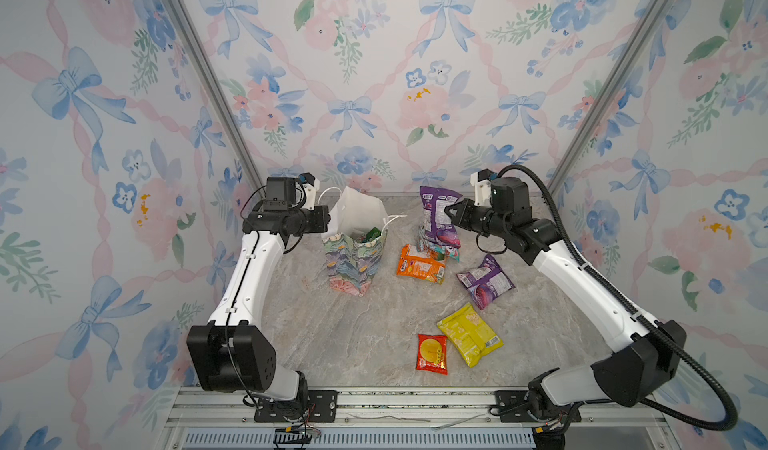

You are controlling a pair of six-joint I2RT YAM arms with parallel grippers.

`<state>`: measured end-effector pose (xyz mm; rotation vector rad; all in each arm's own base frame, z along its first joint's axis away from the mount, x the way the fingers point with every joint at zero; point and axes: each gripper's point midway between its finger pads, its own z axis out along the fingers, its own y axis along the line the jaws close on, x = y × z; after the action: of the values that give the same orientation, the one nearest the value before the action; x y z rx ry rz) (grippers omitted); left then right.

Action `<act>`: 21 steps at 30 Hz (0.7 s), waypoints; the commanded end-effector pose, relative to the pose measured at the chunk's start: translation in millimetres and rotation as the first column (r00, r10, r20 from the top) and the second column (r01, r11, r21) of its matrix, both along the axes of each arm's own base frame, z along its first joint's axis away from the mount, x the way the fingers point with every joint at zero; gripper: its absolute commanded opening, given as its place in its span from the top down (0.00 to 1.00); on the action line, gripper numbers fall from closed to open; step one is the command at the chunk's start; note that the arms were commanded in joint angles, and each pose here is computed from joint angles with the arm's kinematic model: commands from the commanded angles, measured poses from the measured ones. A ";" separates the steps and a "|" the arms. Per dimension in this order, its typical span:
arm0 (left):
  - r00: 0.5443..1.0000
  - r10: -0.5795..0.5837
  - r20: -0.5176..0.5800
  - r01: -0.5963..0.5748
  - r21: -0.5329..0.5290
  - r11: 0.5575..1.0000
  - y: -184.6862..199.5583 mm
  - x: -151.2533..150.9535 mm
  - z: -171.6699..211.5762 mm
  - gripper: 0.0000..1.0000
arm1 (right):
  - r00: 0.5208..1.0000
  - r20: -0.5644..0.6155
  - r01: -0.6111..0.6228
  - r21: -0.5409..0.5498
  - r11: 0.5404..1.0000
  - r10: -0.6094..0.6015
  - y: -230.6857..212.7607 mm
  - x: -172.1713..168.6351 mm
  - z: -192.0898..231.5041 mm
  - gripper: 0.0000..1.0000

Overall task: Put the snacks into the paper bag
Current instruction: 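Lift the purple Berries packet with the right gripper up from the table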

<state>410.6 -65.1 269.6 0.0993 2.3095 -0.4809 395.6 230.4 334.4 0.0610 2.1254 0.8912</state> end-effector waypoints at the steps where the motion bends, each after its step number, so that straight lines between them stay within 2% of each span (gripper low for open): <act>1: 0.999 -0.006 -0.037 0.006 0.005 1.000 2.6 -7.0 -12.2 1.00 | 0.995 0.096 -0.008 -0.002 1.000 0.008 3.8 13.6 33.8 1.00; 13: 0.999 -0.005 -0.040 0.005 0.015 1.000 3.9 -7.6 -14.7 1.00 | 0.967 0.253 -0.040 0.011 0.999 0.036 32.3 34.8 98.8 1.00; 21: 0.999 -0.005 -0.039 0.006 0.014 1.000 3.8 -8.6 -14.5 1.00 | 0.943 0.321 -0.090 -0.016 0.996 0.090 69.0 43.1 122.4 1.00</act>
<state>409.9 -65.6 265.5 0.1034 2.3159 -0.4842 441.3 288.0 432.1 -0.1207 1.9034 0.8934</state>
